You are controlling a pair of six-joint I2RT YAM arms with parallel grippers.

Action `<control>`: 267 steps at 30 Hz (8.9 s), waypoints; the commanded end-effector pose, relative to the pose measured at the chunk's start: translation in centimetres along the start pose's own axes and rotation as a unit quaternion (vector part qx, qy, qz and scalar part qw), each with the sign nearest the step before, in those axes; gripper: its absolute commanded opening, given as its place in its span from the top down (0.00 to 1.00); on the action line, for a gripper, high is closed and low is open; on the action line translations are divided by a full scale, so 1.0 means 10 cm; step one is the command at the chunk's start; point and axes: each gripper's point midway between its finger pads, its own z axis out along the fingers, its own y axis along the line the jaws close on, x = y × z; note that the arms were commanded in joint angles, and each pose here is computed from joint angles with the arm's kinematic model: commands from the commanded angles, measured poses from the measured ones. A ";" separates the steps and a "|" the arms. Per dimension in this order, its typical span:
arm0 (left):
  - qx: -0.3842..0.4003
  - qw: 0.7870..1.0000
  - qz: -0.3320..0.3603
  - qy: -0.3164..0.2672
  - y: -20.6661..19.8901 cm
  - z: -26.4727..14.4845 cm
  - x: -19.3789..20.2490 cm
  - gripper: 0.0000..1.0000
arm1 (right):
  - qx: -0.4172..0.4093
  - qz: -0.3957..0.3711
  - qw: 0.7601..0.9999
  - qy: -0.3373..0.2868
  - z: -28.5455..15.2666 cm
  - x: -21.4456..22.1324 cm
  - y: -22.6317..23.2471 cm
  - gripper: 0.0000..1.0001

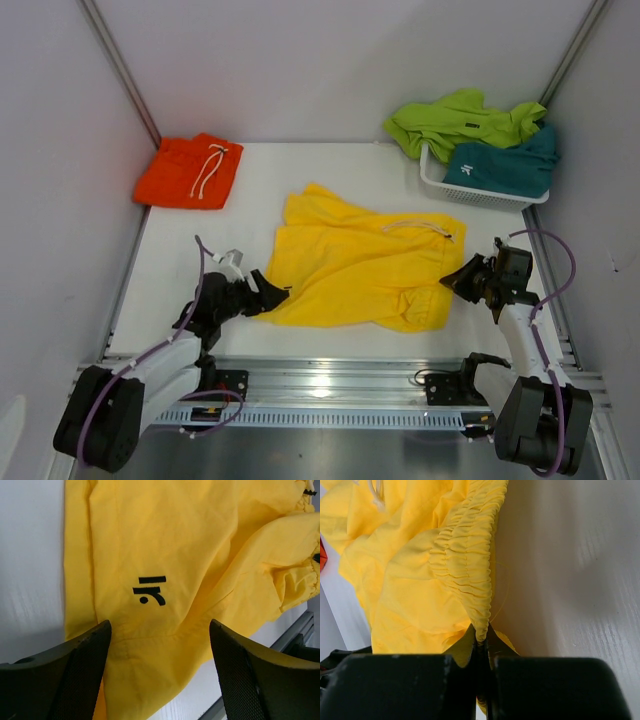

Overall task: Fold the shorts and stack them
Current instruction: Flatten the shorts out

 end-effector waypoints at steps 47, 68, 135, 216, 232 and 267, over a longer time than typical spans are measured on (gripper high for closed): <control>-0.051 0.995 -0.021 0.082 -0.11 -0.09 -0.06 0.62 | -0.002 -0.010 1.000 0.006 0.15 -0.07 -0.03 1.00; -0.015 0.999 -0.040 0.034 -0.08 0.16 -0.20 0.45 | -0.007 -0.009 1.000 0.006 0.15 -0.08 0.00 1.00; 0.233 0.797 0.262 -0.492 -3.92 -3.89 -2.86 1.00 | -0.512 -0.319 0.774 -0.192 -4.08 -0.57 3.62 1.00; -0.009 0.961 0.276 0.020 -2.08 0.29 -0.41 0.01 | 0.022 -0.222 0.975 -0.003 0.57 -1.14 1.23 0.39; -0.031 0.884 0.430 0.180 -2.21 0.84 1.05 0.02 | 0.093 -0.205 0.974 0.026 1.15 -1.01 0.78 0.47; -0.062 0.838 0.446 0.309 -1.57 0.53 1.84 1.00 | 0.099 -0.184 0.976 0.069 1.23 -0.47 0.58 1.00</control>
